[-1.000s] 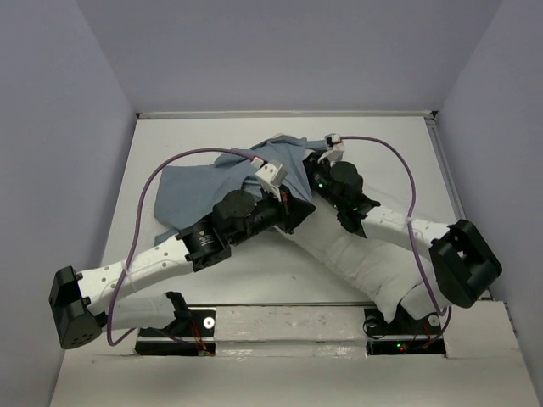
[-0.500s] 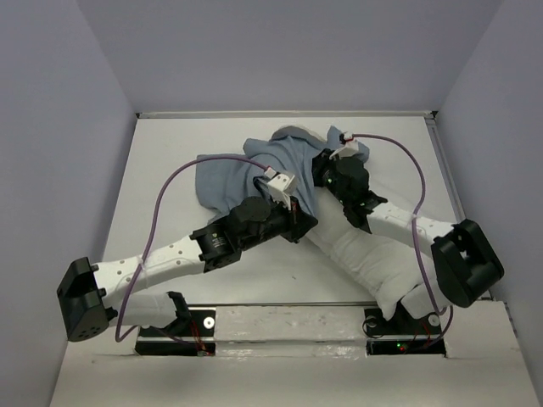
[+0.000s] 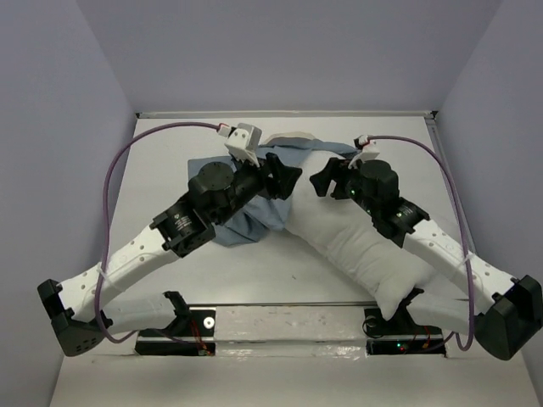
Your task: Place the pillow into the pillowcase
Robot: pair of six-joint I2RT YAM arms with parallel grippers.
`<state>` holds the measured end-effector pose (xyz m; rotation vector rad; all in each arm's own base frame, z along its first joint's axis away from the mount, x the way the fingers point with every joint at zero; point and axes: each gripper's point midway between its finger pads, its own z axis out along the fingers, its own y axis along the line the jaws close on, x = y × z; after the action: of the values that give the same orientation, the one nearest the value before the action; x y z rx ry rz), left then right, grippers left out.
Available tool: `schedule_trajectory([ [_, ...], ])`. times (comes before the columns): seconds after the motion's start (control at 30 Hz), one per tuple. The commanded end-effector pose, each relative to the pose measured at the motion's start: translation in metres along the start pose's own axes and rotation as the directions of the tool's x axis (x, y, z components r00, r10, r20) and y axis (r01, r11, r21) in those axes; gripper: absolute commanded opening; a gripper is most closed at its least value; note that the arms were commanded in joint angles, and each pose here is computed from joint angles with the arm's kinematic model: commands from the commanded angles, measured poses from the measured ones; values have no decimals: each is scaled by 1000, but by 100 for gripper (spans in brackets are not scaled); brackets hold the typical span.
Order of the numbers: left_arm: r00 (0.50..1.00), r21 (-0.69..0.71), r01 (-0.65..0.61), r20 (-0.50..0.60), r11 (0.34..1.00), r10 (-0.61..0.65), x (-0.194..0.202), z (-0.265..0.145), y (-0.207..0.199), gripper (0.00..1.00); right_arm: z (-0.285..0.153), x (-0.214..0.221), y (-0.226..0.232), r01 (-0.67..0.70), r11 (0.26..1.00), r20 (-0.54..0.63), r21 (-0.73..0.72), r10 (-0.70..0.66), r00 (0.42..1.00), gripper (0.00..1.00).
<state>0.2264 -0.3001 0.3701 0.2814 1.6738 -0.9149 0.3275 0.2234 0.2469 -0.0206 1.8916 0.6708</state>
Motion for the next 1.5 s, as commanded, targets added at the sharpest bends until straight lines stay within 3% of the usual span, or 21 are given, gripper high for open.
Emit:
schedule_trajectory([
  [0.0, 990, -200, -134, -76, 971, 121, 5, 41, 48, 75, -23, 11, -35, 142, 979, -99, 146, -129, 987, 82],
  [0.03, 987, -233, -156, -76, 960, 142, -5, 49, 54, 75, -23, 13, -36, 152, 977, -112, 147, -136, 984, 85],
  [0.13, 967, -325, -229, -186, 917, 175, 22, 76, 87, 75, -23, 25, -37, 162, 978, -150, 132, -142, 978, 91],
  [0.3, 907, -313, -344, -354, 885, 227, 67, 120, 115, 75, -18, 44, -40, 182, 978, -198, 104, -159, 967, 93],
  [0.43, 881, -352, -410, -392, 842, 265, 72, 149, 128, 70, -14, 65, -27, 199, 980, -243, 8, -191, 951, 94],
  [0.53, 865, -419, -461, -410, 783, 290, 76, 159, 147, 46, -11, 69, -9, 242, 968, -229, -73, -252, 940, 95],
  [0.57, 867, -434, -465, -400, 771, 298, 71, 161, 150, 27, -7, 72, -4, 256, 963, -237, -88, -270, 933, 96],
  [0.6, 873, -458, -461, -388, 760, 296, 67, 162, 154, 17, -4, 73, 2, 282, 953, -234, -108, -300, 925, 97],
  [0.67, 897, -452, -420, -340, 787, 284, 59, 168, 146, 6, 2, 83, 10, 312, 941, -249, -134, -337, 908, 97],
  [0.7, 924, -427, -365, -278, 828, 264, 45, 170, 132, 0, 12, 90, 8, 328, 935, -269, -138, -354, 896, 89],
  [0.73, 936, -412, -337, -245, 847, 254, 36, 169, 125, 0, 14, 98, 13, 335, 928, -281, -161, -368, 886, 76],
  [0.77, 946, -394, -312, -217, 864, 242, 31, 167, 118, 0, 17, 102, 15, 340, 925, -284, -171, -377, 882, 40],
  [0.83, 973, -336, -227, -114, 914, 200, -1, 159, 92, 0, 19, 106, 29, 327, 918, -258, -223, -379, 889, 1],
  [0.97, 992, -194, -123, 2, 973, 126, -40, 141, 49, 0, -13, 91, 89, 306, 818, -88, -487, -395, 914, 0],
  [1.03, 996, -99, -88, 13, 991, 90, -49, 139, 26, 0, -52, 70, 133, 295, 682, 52, -669, -354, 934, 0],
  [1.13, 997, -38, -75, -7, 996, 75, -53, 147, 8, 0, -95, 63, 158, 265, 540, 104, -799, -310, 945, 0],
  [1.27, 997, 36, -72, -11, 997, 73, -64, 169, -22, 0, -117, 64, 164, 240, 475, 106, -847, -293, 950, 0],
  [1.3, 997, 72, -77, -22, 994, 78, -62, 175, -34, 0, -115, 67, 161, 238, 485, 103, -842, -288, 952, 0],
  [1.33, 989, 58, -90, -111, 994, 96, -31, 191, -30, 0, -103, 62, 154, 241, 557, 105, -795, -265, 958, 0],
  [1.4, 984, 93, -128, -112, 987, 138, -34, 192, -56, 4, -87, 54, 141, 247, 657, 117, -712, -236, 965, 0],
  [1.47, 965, 77, -140, -212, 987, 153, -6, 193, -53, 35, -63, 36, 116, 229, 777, 131, -586, -188, 973, 0],
])
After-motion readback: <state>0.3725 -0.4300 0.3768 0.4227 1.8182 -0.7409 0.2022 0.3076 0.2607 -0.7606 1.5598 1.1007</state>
